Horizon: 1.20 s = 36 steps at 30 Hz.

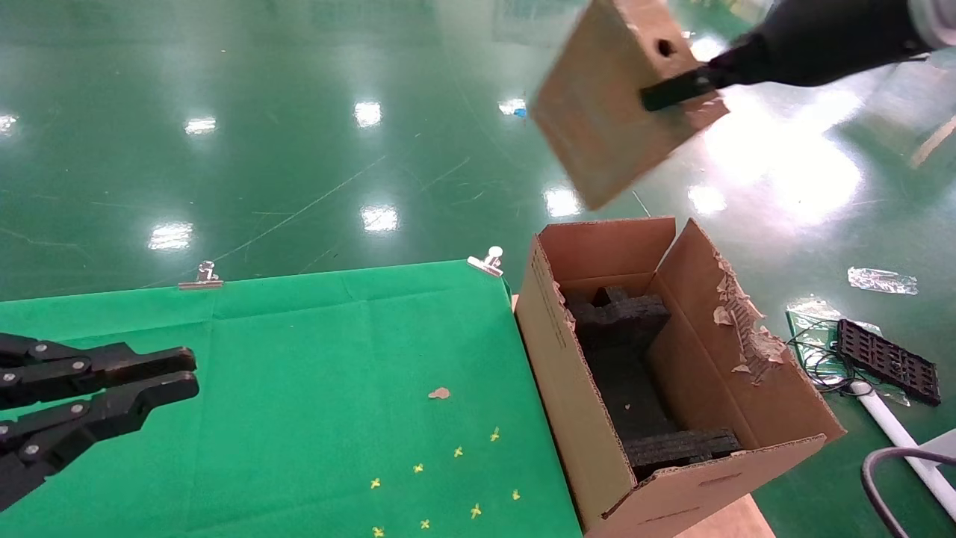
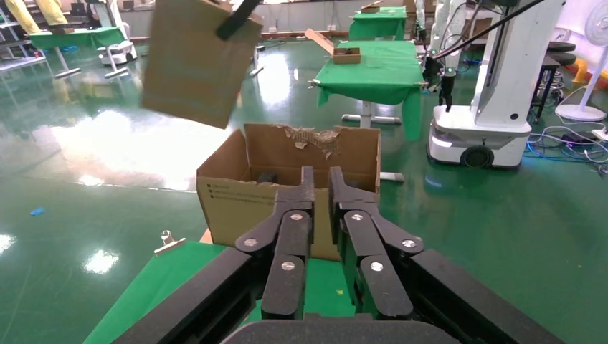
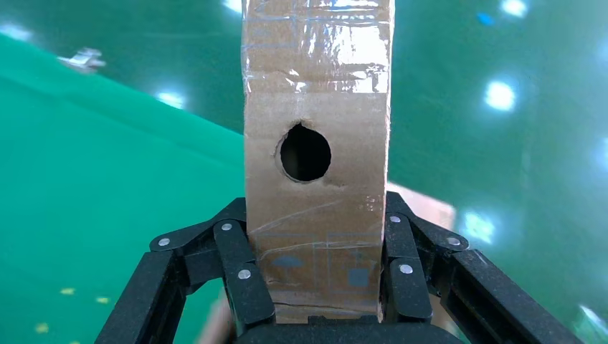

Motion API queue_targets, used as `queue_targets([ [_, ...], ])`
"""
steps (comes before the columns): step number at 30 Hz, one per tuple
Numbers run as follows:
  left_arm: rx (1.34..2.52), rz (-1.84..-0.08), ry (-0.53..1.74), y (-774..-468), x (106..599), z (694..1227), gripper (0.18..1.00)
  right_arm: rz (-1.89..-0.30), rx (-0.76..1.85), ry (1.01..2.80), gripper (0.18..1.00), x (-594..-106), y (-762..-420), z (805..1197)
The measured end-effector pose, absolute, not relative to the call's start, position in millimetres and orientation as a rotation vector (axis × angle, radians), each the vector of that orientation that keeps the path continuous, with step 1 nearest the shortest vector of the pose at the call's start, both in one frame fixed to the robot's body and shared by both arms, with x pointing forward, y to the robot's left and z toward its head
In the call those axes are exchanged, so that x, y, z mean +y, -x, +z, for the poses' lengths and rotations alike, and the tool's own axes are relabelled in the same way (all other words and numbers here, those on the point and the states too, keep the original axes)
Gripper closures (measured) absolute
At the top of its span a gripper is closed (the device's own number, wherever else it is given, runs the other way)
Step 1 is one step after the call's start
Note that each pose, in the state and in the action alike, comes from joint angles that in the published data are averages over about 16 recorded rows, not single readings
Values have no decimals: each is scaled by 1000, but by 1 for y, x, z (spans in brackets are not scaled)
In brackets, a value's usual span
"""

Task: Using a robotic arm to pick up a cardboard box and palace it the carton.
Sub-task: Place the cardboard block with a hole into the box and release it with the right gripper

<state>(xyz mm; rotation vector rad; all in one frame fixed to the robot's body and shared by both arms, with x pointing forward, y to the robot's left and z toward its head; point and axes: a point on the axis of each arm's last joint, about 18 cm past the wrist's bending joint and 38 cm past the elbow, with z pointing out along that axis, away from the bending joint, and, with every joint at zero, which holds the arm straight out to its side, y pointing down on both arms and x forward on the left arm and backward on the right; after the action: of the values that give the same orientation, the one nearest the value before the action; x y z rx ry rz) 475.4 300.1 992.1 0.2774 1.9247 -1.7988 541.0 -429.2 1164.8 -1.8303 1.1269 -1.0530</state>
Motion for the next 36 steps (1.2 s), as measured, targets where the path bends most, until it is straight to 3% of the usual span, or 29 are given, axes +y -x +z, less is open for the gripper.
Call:
queue_targets([
  [11,1925,-1799,-277,-475,300,992,975,-991,1453,1778,842,-495,-542,1112],
  [19,1925,-1799,-277,-475,300,992,962,-877,1643,1754,844,-525,-552,1063],
  [31,1925,-1799,-277,-475,300,992,820,-794,1802,1731,845,-548,-572,1013],
  [36,1925,-1799,-277,-475,300,992,712,-777,1845,1728,846,-552,-581,994],
])
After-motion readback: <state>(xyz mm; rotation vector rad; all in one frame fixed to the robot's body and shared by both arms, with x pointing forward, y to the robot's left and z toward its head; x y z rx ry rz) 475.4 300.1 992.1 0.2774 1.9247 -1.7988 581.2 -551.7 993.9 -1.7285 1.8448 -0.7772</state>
